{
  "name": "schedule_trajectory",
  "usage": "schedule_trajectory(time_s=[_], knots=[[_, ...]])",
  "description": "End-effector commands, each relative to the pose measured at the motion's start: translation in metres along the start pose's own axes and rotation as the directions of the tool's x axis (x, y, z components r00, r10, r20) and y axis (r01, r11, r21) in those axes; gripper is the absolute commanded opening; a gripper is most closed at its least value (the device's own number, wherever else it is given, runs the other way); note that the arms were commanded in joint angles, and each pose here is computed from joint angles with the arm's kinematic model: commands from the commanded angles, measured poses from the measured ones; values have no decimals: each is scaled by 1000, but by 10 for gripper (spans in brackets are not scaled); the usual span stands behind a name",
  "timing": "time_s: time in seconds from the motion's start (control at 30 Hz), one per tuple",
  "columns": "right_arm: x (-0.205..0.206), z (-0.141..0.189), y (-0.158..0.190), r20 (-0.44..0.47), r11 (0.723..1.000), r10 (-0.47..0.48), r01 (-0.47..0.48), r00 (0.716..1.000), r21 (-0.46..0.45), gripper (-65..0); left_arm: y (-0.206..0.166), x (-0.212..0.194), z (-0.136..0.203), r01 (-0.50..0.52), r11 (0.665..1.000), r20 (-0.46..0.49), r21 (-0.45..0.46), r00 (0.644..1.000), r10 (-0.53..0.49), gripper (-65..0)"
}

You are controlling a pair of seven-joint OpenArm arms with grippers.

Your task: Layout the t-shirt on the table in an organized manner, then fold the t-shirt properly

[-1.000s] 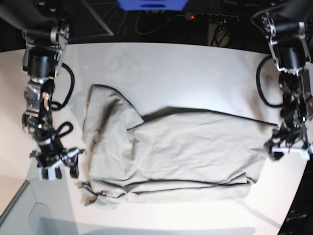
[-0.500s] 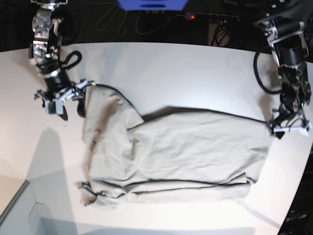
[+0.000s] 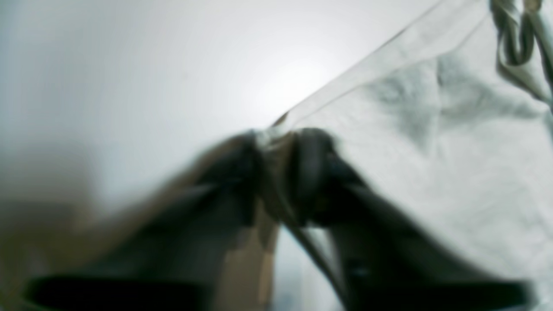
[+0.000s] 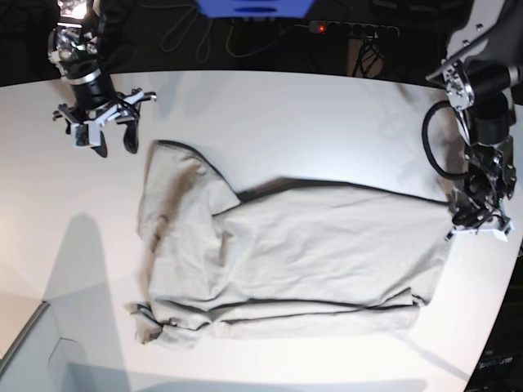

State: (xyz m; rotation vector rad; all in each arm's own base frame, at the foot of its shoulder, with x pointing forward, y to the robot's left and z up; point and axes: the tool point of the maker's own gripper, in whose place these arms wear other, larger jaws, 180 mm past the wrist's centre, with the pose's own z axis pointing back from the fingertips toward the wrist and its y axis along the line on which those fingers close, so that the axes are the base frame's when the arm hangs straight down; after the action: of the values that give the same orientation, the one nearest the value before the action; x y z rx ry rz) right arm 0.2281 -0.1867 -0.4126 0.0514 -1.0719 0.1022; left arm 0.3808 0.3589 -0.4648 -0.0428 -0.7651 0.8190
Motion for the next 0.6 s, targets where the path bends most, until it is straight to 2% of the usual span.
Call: schedule_trajectory(time_s=[0.0,0.1,0.23,0.37,0.57], knots=[[14,-1,4,52,1000,-1,0,999,14,-302,-1,7,1,11,1000,10,-2,1000,-11,-650],[14,-5,17,51,999,-2,0,999,49,-302,8,4,3,30,999,11,13,999,-30,-633],[8,-20,37,29,994,-12,9,1000,105,-290,21,30,17,67,998,75,21,995,-69,-650],[-9,-38,43,-51,992,-23,29,998,126,-252,17,49,35,126,992,138,1,982,-125,-650],[-13,-50,49,-72,989,-34,44,997,142,-252,12,56,45,153,988,176,-12,973,-148,-650]])
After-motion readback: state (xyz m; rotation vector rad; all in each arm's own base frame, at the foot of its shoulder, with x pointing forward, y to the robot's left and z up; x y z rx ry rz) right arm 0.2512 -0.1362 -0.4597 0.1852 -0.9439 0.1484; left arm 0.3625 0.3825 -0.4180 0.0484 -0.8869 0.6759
